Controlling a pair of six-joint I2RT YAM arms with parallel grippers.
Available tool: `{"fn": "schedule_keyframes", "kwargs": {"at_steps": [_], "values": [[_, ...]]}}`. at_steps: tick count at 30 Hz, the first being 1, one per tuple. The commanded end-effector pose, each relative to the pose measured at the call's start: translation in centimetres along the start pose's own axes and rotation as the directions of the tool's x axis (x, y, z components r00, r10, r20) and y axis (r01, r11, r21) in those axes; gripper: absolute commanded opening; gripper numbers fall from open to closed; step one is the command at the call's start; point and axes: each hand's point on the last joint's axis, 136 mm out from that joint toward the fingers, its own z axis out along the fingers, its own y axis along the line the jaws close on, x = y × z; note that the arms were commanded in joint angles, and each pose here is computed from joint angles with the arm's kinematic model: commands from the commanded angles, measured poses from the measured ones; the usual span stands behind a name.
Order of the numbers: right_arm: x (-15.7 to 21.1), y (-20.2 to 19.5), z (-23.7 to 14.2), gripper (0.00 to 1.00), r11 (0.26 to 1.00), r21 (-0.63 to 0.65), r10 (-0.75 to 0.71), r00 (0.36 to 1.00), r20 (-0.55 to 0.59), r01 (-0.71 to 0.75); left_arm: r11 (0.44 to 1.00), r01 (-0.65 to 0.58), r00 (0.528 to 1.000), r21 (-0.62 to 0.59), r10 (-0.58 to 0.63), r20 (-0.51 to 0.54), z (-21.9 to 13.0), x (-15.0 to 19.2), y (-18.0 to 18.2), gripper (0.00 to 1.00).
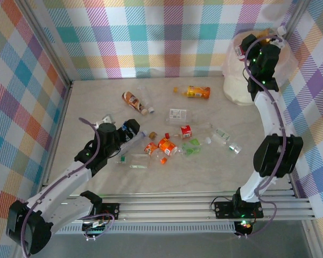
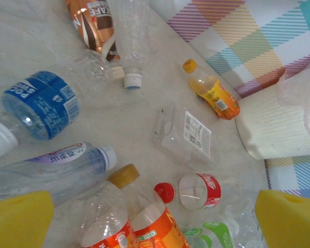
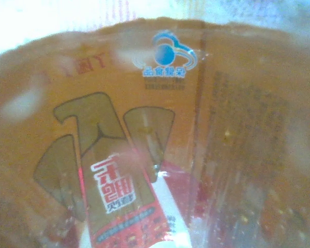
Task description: Put the plastic bottles in the bin
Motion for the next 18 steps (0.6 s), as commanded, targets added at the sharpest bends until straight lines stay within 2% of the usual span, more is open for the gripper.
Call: {"fn": "schedule_keyframes", "kwargs": {"at_steps": [1, 6, 11, 14, 18], "values": [[-3.0, -0.6, 1.3, 0.57, 0.997, 0.074, -0.014, 0.995, 0.101, 0.006, 0.998, -0.014, 1.0, -0.067, 0.015, 0.014, -0.7, 0.4, 1.9, 1.0], [-1.9, -2.7, 4.5, 0.61, 0.982, 0.172, -0.097, 0.992, 0.075, 0.083, 0.993, -0.01, 1.0, -0.117, 0.012, 0.016, -1.1, 0.5, 3.0, 1.0], [-0.7, -4.0, 7.6, 0.66, 0.937, 0.232, -0.261, 0.965, -0.026, 0.26, 0.977, -0.062, 0.997, -0.206, 0.054, -0.046, -0.9, 1.4, 4.5, 1.0], [0.3, -4.3, 8.9, 0.68, 0.91, 0.225, -0.334, 0.937, -0.102, 0.349, 0.972, -0.069, 0.997, -0.226, 0.058, -0.057, -0.8, 1.6, 4.8, 1.0], [1.9, -4.5, 9.8, 0.7, 0.898, 0.186, -0.372, 0.914, -0.162, 0.399, 0.969, -0.07, 0.997, -0.239, 0.058, -0.055, -0.7, 1.5, 5.0, 1.0]]}}
